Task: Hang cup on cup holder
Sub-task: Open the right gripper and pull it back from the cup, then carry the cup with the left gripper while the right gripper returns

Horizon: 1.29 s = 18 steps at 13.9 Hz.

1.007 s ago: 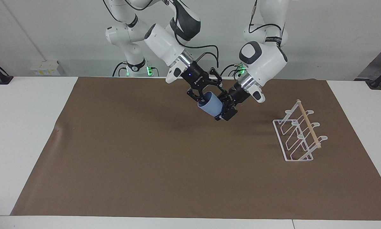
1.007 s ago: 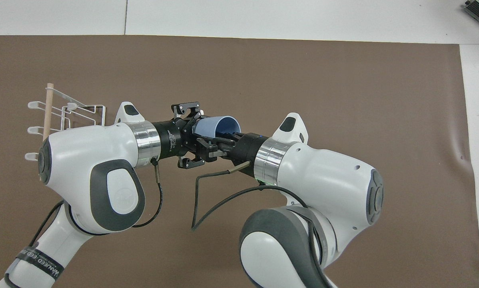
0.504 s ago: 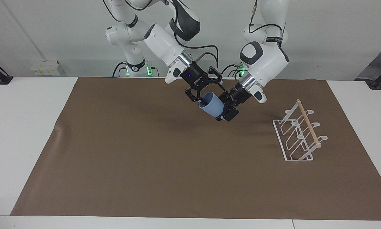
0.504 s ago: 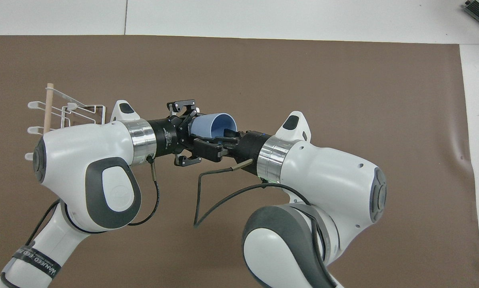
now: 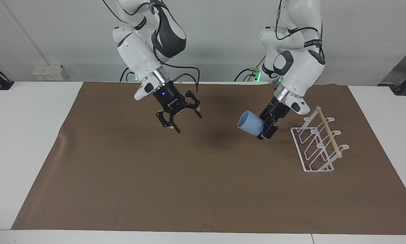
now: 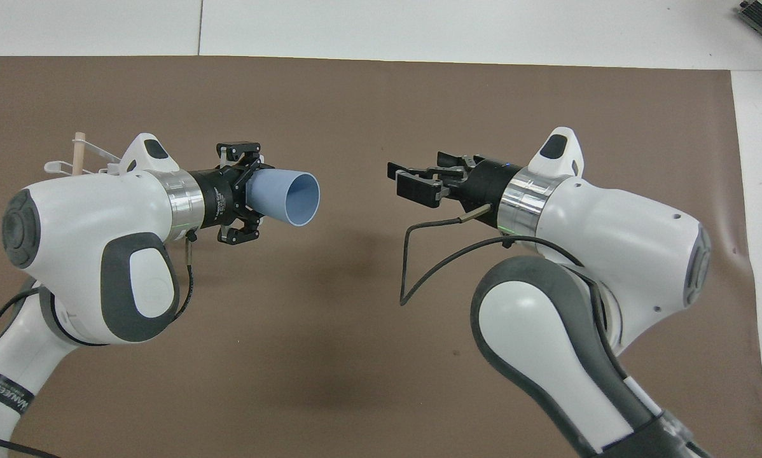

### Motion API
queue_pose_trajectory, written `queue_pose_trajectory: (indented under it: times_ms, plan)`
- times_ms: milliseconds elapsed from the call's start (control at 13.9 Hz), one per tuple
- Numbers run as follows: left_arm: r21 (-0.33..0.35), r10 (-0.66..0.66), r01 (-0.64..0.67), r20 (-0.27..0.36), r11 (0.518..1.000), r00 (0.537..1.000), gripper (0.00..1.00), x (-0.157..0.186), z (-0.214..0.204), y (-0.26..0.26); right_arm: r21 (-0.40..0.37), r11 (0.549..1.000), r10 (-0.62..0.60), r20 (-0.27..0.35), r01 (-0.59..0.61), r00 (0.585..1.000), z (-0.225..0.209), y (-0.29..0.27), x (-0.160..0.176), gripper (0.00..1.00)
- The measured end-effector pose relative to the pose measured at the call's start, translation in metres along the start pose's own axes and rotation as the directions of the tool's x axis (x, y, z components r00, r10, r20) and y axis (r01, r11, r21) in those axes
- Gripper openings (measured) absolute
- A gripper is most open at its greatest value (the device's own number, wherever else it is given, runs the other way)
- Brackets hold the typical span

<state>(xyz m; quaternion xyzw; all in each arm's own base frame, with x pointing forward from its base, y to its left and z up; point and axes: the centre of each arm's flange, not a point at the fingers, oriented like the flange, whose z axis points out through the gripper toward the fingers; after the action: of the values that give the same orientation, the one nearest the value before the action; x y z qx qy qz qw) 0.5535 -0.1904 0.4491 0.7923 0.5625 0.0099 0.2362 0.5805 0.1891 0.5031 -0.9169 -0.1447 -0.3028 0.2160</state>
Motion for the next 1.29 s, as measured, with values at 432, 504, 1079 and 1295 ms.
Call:
queue_pose_trajectory:
  times_ms: [432,504,1079,1295]
  plan:
    - [0.209,0.231,-0.168,-0.328,0.963,0.916,0.66,0.018,-0.028,0.014,-0.239,0.95,-0.15,0.222,0.203,0.964,-0.032,0.118,-0.01,1.0]
    - [0.252,0.279,-0.192,-0.378,0.949,0.883,0.66,0.022,-0.028,0.012,-0.267,0.942,-0.126,0.272,0.201,0.954,-0.04,0.14,-0.016,1.0]
    - [0.403,0.463,-0.233,-0.721,0.885,0.515,0.66,0.049,-0.051,0.019,-0.556,0.83,0.347,0.466,-0.036,0.814,-0.072,0.175,-0.06,1.0]
    - [0.446,0.508,-0.246,-0.774,0.861,0.378,0.66,0.056,-0.061,0.024,-0.59,0.804,0.422,0.483,-0.071,0.767,-0.08,0.171,-0.069,1.0]
